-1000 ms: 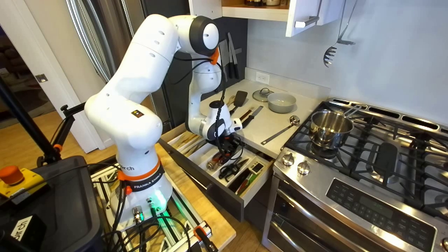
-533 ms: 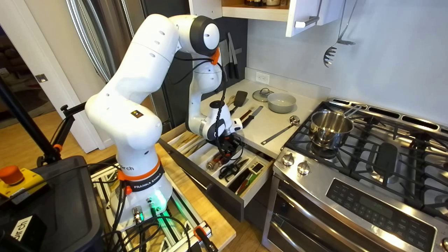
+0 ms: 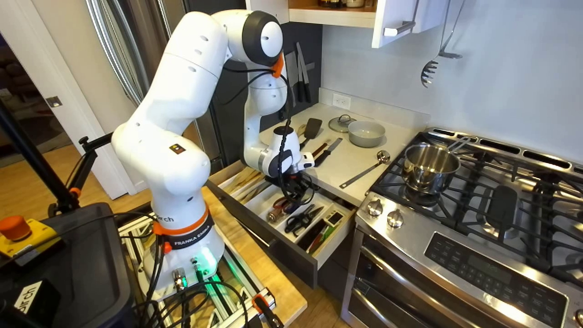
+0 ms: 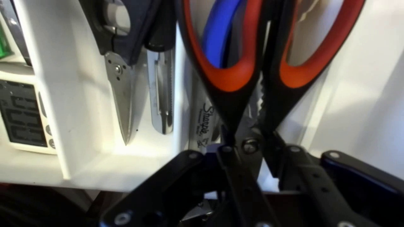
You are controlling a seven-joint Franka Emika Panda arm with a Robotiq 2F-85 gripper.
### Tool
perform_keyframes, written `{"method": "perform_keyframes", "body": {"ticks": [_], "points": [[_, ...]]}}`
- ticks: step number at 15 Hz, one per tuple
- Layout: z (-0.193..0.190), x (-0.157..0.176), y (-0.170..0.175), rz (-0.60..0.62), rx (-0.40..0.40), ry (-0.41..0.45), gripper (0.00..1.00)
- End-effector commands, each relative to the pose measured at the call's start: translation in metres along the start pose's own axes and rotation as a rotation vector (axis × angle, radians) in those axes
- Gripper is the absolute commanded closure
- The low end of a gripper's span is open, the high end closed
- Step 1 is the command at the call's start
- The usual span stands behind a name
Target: Place the red pair of scissors on the right side and the black pair of scissors on the left side of the drawer
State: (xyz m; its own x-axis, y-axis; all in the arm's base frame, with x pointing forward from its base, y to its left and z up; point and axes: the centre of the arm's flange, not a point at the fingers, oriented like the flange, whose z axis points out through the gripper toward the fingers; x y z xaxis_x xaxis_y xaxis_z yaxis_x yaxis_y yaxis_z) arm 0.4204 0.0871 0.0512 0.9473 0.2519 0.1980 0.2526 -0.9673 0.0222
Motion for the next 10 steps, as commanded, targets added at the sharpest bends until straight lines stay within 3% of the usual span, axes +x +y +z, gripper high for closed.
{"method": "perform_keyframes", "body": {"ticks": [1, 5, 10], "points": [[-0.021, -0.003, -0.002, 0.039, 0.025, -0.060, 0.93], [-0.027, -0.003, -0.003, 0.081, 0.025, -0.118, 0.93], [-0.032, -0.005, 0.010, 0.068, -0.031, -0.187, 0.93]]}}
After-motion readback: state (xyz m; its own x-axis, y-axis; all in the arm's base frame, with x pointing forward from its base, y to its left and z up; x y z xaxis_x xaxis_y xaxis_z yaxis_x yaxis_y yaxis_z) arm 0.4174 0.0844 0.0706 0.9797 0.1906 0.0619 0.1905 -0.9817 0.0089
